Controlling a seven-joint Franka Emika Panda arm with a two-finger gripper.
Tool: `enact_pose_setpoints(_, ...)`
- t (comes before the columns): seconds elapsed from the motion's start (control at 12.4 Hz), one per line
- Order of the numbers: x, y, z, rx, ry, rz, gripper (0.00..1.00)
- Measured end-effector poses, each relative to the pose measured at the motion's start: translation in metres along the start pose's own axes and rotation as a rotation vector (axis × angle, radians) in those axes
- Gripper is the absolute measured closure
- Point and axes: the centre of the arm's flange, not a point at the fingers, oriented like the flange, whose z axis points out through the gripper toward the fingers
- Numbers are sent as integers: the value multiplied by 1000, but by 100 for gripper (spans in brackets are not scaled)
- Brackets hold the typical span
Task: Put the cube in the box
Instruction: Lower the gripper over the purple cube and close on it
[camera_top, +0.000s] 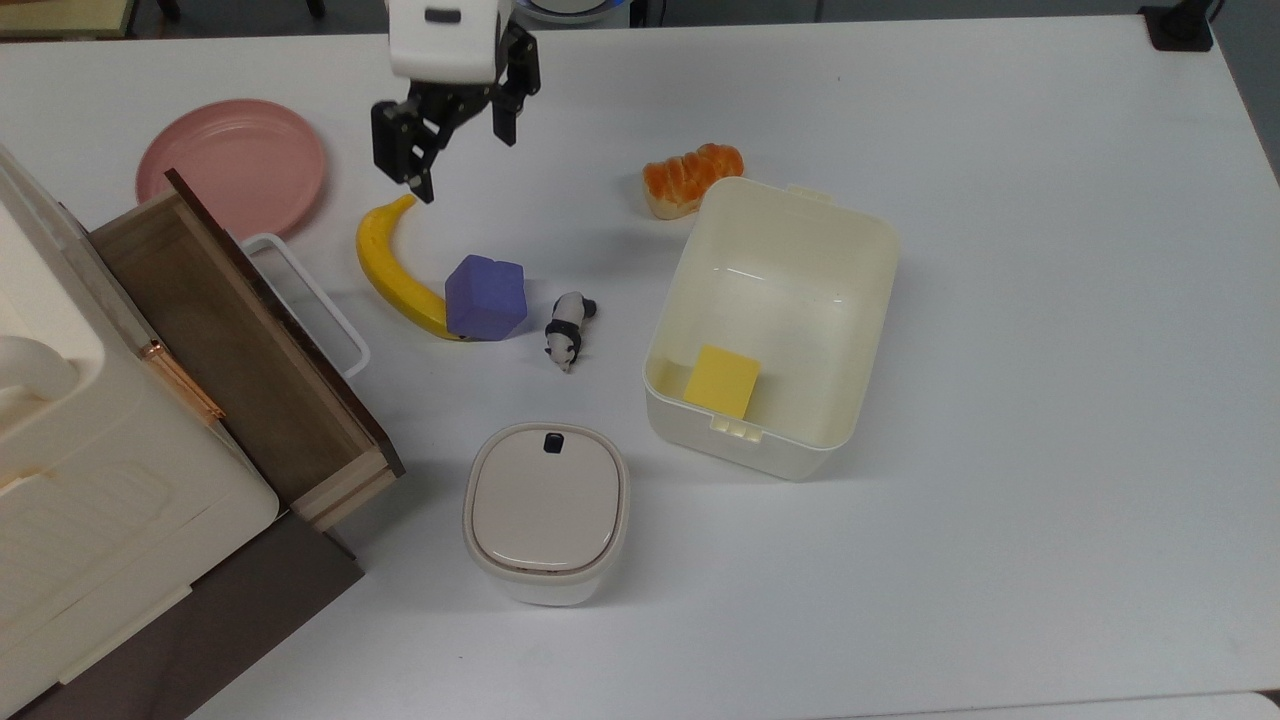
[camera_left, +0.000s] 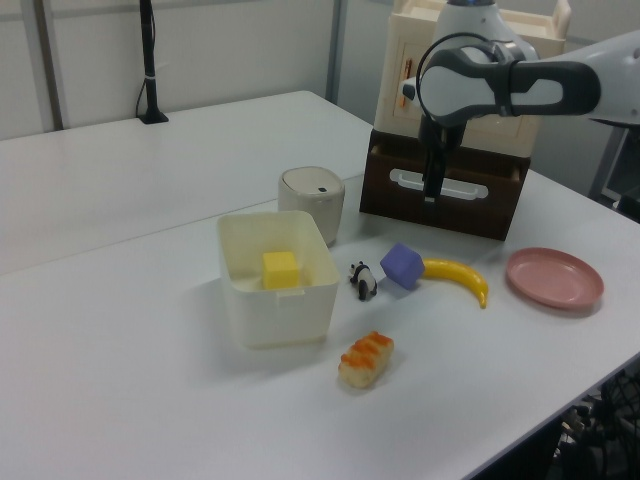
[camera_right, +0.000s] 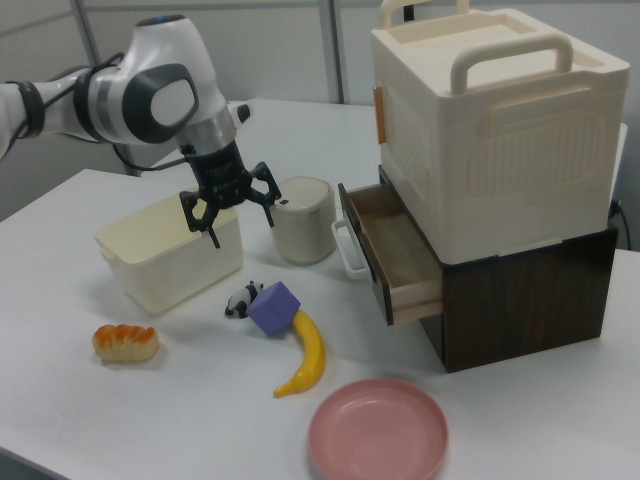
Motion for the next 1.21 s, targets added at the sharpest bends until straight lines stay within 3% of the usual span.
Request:
enact_pose_setpoints(0.73, -3, 12, 55, 73, -66, -620, 1)
enact_pose_setpoints(1.21, 18, 24, 85, -22, -30, -681, 1)
